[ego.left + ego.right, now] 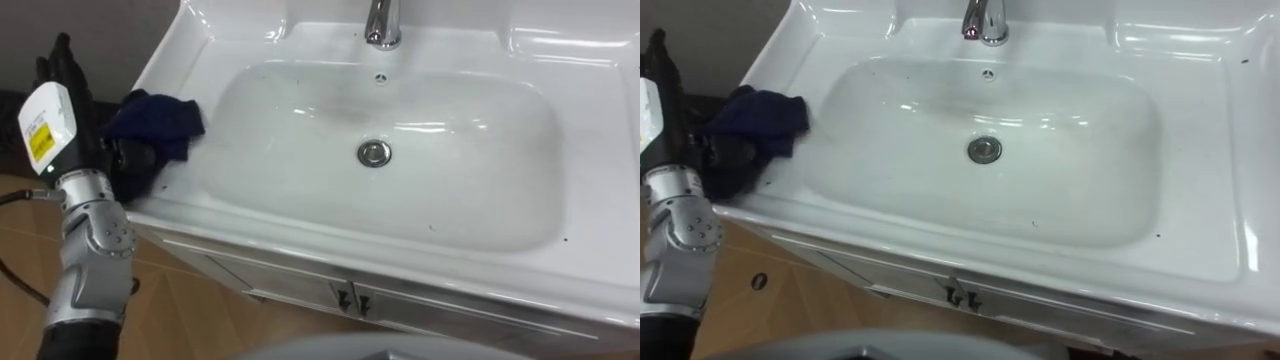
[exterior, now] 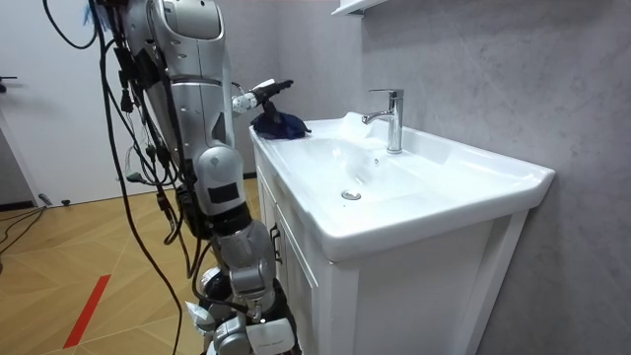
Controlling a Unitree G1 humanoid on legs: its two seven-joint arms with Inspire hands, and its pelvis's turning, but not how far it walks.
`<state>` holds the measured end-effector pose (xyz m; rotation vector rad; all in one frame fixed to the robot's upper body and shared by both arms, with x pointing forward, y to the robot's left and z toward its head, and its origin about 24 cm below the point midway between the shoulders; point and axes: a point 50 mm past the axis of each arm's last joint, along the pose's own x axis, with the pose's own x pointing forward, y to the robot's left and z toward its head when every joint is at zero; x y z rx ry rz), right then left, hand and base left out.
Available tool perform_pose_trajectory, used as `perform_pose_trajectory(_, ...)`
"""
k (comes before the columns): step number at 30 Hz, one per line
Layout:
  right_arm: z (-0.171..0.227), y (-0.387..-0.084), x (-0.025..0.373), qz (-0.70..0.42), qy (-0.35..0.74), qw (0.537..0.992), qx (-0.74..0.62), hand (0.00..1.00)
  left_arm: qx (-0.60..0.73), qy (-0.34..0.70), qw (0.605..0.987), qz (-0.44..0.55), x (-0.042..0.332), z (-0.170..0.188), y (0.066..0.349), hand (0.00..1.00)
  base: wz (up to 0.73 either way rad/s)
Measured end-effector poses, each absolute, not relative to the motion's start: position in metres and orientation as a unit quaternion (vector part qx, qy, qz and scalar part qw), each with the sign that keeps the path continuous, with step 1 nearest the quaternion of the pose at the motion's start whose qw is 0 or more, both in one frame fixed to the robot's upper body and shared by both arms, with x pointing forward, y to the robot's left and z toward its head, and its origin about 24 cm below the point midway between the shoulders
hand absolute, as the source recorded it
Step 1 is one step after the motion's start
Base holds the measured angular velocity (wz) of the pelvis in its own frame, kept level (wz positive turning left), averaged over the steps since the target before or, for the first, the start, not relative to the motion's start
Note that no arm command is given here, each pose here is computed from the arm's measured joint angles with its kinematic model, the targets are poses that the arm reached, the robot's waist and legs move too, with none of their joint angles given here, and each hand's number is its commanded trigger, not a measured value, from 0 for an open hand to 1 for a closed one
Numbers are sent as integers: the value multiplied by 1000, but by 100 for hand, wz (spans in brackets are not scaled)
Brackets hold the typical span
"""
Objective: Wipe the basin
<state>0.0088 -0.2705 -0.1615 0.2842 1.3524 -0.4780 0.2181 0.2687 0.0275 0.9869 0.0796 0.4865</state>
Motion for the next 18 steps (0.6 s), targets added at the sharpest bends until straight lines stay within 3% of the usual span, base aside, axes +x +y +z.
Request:
perform_pose_trajectory(6,-162,-270,10,-222,615,746,127,0,461,24,858,227,219,30,266,0,0)
perform_pose_trajectory(11,-162,-270,16,-219,610,751,126,0,381,15,890,248,223,36,268,0,0)
perform_pose_trajectory(18,-161,-270,18,-218,608,753,126,0,281,-41,907,311,223,67,284,0,2)
